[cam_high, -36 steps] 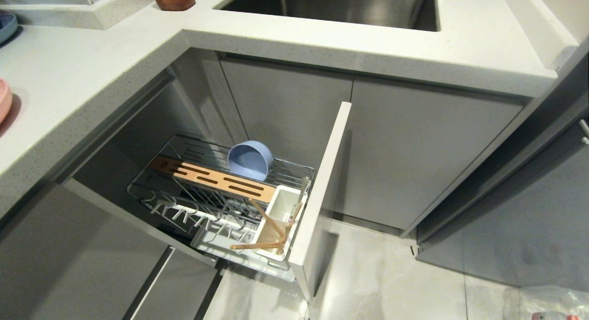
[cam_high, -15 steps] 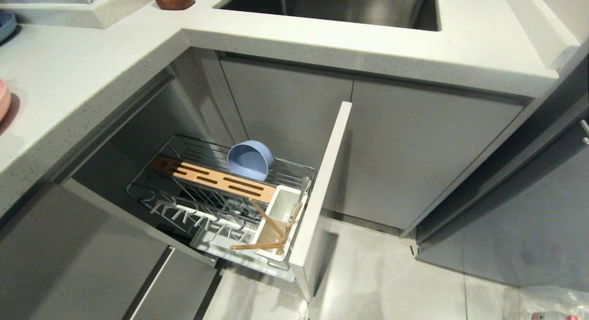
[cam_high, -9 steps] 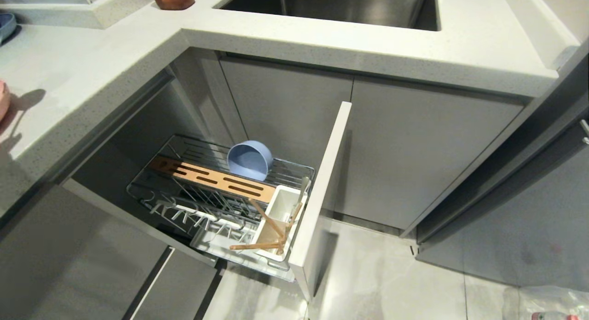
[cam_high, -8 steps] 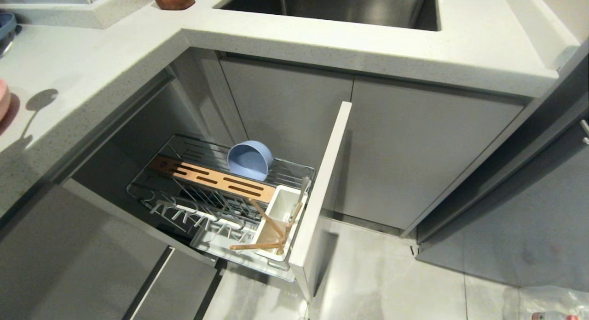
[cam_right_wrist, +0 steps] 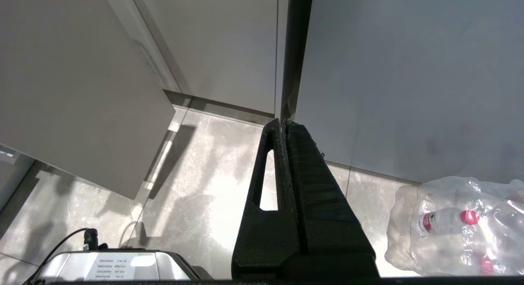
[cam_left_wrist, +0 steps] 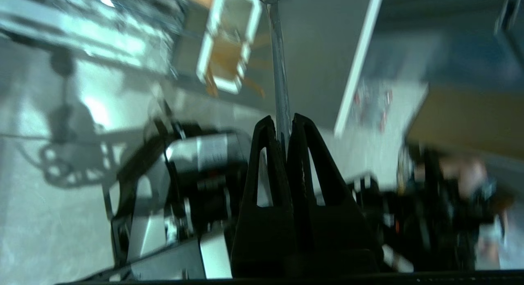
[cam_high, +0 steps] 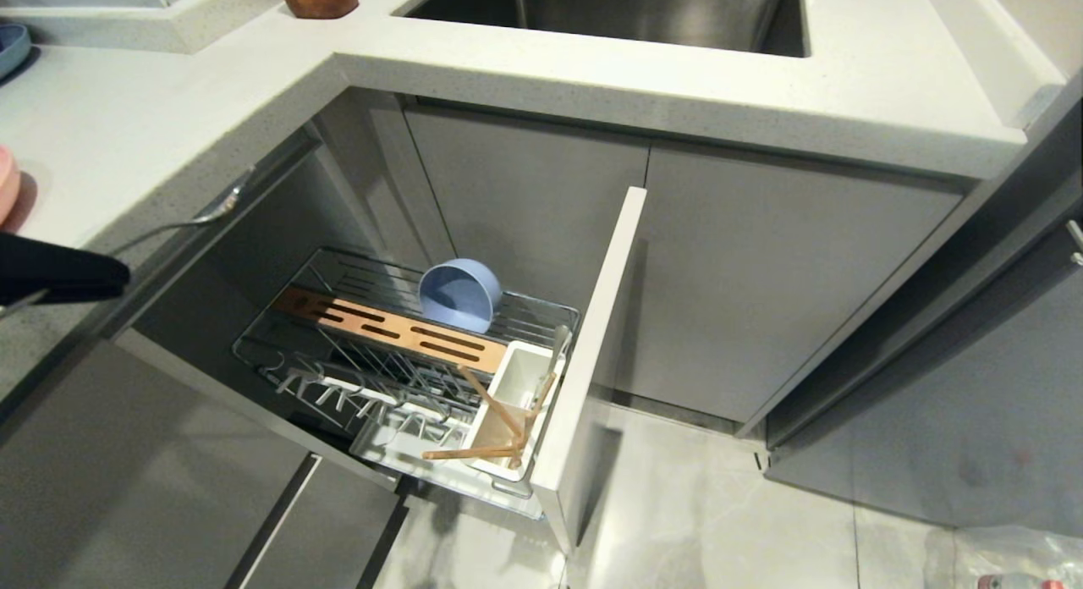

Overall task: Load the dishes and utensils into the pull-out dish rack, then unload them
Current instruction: Pick up the spoon and place it in the cupboard

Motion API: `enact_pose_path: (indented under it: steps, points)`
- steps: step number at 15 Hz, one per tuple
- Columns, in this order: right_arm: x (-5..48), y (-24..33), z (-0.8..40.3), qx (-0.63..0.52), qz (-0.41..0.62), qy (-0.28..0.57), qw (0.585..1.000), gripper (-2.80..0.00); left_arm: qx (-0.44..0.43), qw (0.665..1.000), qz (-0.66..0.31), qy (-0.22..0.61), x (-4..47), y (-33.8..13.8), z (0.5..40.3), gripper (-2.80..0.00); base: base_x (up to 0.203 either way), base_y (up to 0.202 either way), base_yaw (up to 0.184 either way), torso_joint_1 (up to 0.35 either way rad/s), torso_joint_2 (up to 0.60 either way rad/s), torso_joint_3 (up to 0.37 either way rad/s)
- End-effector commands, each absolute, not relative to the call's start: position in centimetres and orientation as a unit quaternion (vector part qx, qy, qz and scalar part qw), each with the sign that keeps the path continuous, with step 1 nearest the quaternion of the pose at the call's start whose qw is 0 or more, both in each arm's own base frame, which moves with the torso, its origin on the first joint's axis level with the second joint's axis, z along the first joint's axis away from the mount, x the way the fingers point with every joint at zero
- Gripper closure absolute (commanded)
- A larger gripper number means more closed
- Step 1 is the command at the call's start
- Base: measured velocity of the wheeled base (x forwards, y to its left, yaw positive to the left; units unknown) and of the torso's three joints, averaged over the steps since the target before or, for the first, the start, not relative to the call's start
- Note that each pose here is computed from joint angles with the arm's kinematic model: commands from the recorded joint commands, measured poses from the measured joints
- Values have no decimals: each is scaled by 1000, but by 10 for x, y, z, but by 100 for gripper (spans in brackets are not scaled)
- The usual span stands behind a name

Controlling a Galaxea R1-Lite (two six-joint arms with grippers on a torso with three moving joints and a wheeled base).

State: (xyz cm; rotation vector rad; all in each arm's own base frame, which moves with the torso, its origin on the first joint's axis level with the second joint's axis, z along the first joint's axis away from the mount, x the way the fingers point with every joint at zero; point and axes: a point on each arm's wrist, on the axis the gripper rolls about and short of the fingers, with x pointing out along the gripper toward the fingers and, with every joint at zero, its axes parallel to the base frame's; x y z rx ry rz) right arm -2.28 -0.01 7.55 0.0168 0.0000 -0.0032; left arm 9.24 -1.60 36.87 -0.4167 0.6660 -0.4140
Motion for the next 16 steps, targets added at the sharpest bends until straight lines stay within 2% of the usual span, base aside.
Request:
enact_pose_path:
  steps: [1, 10, 16]
  points:
    - [-23, 0, 76, 8, -2, 1, 1000, 0, -185, 885, -237, 356, 90, -25, 357, 0, 0, 0, 0, 0, 0, 0]
    - [-23, 0, 76, 8, -2, 1, 1000, 0, -133, 817, -247, 504, 196, -82, 324, 0, 0, 0, 0, 0, 0, 0]
    - [-23, 0, 76, 8, -2, 1, 1000, 0, -76, 788, -219, 570, 237, -129, 304, 0, 0, 0, 0, 0, 0, 0]
